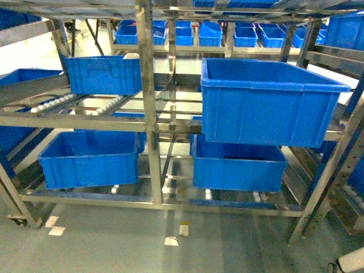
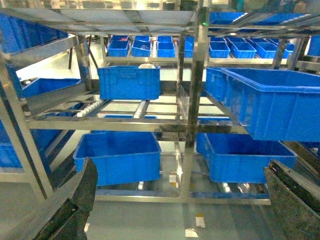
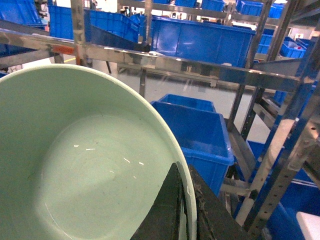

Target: Place green bowl on second shelf with right arm

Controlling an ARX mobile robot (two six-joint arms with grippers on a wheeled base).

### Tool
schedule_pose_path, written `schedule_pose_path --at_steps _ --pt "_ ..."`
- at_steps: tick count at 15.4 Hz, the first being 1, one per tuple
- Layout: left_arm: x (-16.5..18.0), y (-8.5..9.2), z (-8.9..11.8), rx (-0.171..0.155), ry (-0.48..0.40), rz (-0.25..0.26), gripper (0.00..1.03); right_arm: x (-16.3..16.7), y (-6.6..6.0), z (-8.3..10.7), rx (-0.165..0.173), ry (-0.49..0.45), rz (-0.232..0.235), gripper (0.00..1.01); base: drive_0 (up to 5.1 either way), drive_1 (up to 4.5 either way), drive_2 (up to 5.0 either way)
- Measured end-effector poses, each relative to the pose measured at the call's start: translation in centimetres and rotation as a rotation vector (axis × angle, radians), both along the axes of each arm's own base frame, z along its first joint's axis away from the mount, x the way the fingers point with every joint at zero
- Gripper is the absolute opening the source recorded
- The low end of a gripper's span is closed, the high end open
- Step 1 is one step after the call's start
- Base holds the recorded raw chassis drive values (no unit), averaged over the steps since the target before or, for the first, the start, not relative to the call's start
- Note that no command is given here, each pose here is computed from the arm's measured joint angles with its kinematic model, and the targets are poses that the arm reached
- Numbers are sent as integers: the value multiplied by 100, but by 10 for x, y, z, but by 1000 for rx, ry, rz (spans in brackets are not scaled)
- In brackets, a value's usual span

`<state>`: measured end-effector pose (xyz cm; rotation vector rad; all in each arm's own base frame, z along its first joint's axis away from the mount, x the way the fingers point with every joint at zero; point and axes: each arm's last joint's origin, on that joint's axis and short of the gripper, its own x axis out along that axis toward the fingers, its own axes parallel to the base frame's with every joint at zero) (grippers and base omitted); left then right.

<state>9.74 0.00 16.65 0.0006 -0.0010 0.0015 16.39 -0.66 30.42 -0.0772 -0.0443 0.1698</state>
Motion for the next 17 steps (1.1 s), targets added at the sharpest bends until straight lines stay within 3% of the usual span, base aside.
schedule_pose_path --at_steps 2,5,17 --pt "0 0 0 0 -2 -1 98 1 0 -1 0 7 -1 2 -499 247 247" --pt "0 0 0 0 -1 2 98 0 1 0 0 3 12 2 0 0 0" --pt "0 0 0 0 -1 0 98 0 1 -1 0 6 6 2 3 436 -429"
